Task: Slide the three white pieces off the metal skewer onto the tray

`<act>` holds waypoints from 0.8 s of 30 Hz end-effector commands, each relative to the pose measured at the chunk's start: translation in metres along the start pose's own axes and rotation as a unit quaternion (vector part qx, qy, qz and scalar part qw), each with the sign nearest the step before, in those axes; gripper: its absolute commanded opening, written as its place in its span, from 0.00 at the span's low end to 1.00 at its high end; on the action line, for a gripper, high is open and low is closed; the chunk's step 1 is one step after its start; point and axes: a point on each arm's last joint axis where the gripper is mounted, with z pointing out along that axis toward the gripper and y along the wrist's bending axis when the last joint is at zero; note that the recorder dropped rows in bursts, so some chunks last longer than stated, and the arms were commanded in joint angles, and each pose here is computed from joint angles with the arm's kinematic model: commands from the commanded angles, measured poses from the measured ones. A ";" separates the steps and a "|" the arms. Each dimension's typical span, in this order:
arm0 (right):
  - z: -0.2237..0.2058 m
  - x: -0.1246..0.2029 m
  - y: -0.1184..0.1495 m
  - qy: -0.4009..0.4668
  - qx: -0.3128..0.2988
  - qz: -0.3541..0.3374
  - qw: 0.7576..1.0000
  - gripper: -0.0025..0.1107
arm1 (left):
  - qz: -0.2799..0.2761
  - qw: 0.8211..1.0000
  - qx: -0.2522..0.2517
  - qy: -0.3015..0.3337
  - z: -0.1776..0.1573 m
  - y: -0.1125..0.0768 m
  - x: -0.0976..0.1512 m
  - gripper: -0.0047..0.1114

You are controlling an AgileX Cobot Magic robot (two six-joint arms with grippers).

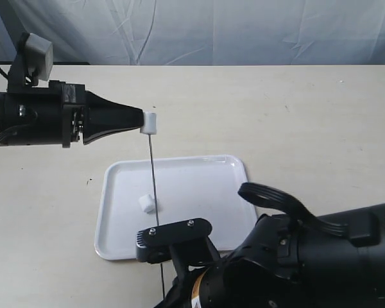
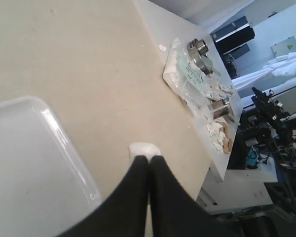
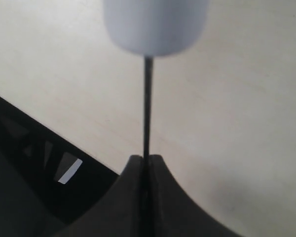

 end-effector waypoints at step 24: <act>0.004 0.006 -0.004 0.030 0.017 -0.013 0.999 0.02 | 0.023 0.979 -0.191 0.068 -0.003 0.042 0.011 0.04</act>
